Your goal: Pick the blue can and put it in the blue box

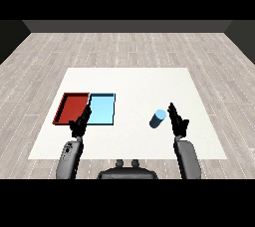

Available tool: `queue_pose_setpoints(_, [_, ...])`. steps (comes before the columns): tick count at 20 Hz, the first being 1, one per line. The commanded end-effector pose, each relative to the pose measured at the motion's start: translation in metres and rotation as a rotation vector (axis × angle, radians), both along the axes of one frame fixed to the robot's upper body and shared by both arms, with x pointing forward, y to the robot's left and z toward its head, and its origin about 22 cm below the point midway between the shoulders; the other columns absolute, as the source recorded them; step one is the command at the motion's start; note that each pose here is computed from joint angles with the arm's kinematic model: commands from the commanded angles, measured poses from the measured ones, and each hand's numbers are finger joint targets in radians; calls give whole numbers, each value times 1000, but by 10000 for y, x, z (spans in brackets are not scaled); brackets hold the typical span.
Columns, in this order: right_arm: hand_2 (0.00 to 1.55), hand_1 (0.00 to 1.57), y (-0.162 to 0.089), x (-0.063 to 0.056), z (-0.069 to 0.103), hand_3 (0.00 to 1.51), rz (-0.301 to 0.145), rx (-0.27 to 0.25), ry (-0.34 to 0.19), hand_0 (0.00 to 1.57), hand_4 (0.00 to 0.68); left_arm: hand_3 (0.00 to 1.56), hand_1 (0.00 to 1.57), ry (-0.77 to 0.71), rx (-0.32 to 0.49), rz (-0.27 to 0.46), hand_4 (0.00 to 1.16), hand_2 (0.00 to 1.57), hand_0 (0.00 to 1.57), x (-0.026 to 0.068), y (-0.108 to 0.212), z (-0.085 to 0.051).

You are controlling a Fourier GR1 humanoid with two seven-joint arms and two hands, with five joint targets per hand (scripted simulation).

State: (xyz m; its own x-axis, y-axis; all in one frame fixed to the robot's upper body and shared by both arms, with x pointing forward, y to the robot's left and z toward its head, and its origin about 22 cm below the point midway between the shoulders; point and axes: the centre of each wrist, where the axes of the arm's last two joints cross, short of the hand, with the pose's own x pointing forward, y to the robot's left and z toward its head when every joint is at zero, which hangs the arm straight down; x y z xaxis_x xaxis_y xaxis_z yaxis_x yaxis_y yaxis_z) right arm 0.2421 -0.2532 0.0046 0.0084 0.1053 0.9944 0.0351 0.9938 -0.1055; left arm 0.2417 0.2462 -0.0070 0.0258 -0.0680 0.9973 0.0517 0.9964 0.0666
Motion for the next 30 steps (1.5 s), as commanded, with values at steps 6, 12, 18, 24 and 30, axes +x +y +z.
queue_pose_setpoints(6, [0,0,-704,126,252,0,51,-10,-50,0,0,0,0,-88,20,62,0,0,0,102,131,229])
queue_pose_setpoints(12, [0,0,-999,-61,201,0,180,196,-294,0,0,0,0,-489,-93,-10,0,0,0,99,84,395])
queue_pose_setpoints(18, [0,0,-1036,96,142,0,172,202,-284,0,0,0,0,-492,-109,-26,0,0,0,-3,178,466])
queue_pose_setpoints(24, [0,0,-1041,188,145,0,183,194,-281,0,0,0,0,-499,-115,-11,0,0,0,80,120,108])
queue_pose_setpoints(30, [0,0,-915,192,318,0,206,266,-260,0,0,0,0,-520,-98,-9,0,0,0,17,142,405])
